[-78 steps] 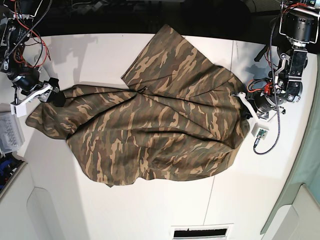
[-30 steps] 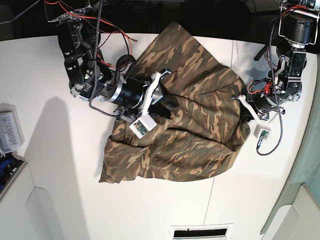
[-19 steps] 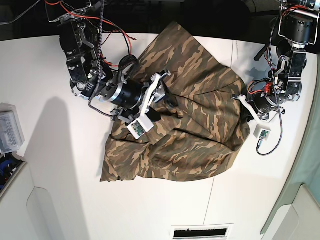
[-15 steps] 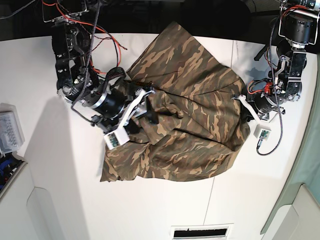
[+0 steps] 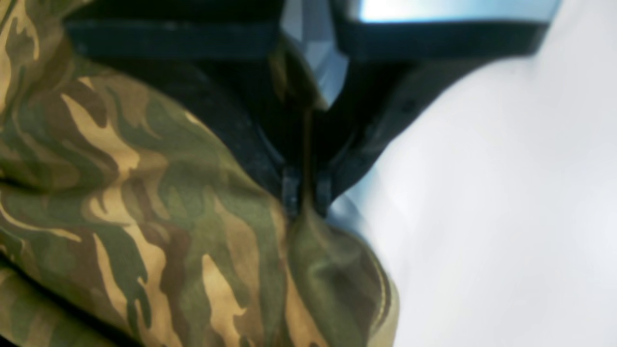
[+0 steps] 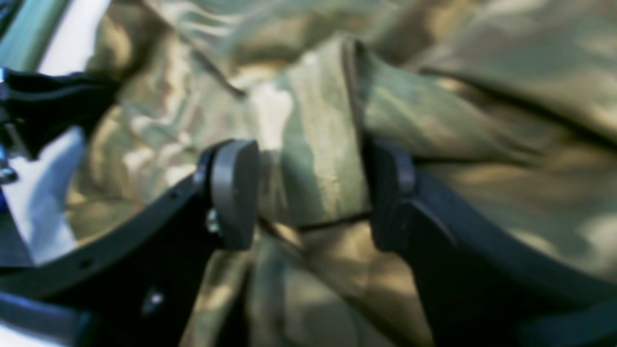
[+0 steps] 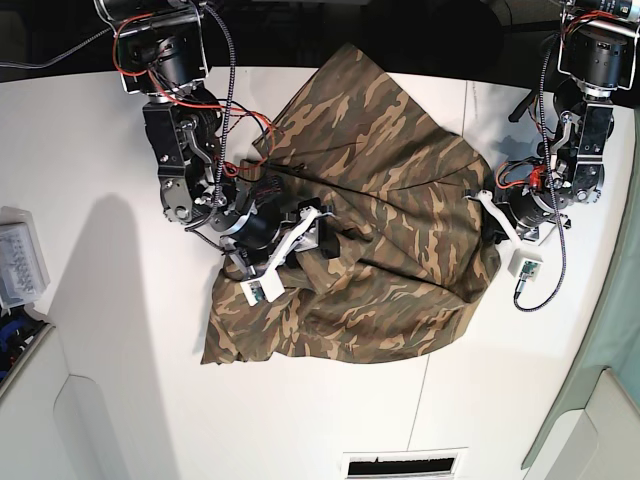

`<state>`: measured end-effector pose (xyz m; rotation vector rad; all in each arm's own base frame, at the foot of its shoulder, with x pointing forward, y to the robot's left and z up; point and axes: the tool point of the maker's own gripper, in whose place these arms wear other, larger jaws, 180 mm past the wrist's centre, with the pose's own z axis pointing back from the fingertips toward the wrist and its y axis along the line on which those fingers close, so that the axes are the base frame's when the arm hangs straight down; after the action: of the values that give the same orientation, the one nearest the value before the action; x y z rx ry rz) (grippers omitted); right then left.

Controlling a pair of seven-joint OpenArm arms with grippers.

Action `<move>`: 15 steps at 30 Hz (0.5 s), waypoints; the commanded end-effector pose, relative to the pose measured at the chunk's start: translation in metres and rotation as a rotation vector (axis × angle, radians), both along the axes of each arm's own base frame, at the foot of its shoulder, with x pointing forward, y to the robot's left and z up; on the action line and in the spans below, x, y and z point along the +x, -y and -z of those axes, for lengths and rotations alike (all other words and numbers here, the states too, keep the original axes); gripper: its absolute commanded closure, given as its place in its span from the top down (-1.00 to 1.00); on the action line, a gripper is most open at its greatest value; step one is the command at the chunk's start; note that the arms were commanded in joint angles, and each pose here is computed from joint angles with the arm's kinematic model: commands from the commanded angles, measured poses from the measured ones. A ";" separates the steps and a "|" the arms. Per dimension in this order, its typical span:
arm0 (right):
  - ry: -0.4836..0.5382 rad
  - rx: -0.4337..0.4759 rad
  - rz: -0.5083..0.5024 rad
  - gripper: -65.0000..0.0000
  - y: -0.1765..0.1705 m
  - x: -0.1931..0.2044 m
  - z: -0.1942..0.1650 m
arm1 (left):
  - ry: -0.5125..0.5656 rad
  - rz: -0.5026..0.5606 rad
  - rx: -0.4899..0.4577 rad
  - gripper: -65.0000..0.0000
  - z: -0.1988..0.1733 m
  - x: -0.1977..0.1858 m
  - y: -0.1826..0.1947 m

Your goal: Layout the t-shirt on the table in an organized manner, then fold the t-shirt properly

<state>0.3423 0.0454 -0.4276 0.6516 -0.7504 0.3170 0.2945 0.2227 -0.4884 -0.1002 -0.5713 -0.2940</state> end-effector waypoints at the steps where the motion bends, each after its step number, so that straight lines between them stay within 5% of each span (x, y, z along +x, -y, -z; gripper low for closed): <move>1: 0.046 0.046 -0.003 -0.06 -0.011 0.010 -0.018 | -0.208 0.018 0.104 -1.00 0.030 -0.046 -0.016; 5: 0.053 0.062 -0.013 -0.99 -0.018 0.010 -0.022 | -0.206 0.018 0.104 -1.00 0.029 -0.045 -0.016; 10: 0.098 0.056 -0.046 -1.00 -0.014 0.013 -0.040 | -0.205 0.017 0.104 -1.00 0.030 -0.046 -0.016; 15: 0.157 0.093 -0.032 -1.00 0.002 0.018 -0.094 | -0.225 0.016 0.123 -1.00 0.035 -0.051 -0.022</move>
<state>0.3506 0.0401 -0.3525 0.7060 -0.8443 0.3675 0.2941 0.2229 -0.4903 -0.1084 -0.5731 -0.2928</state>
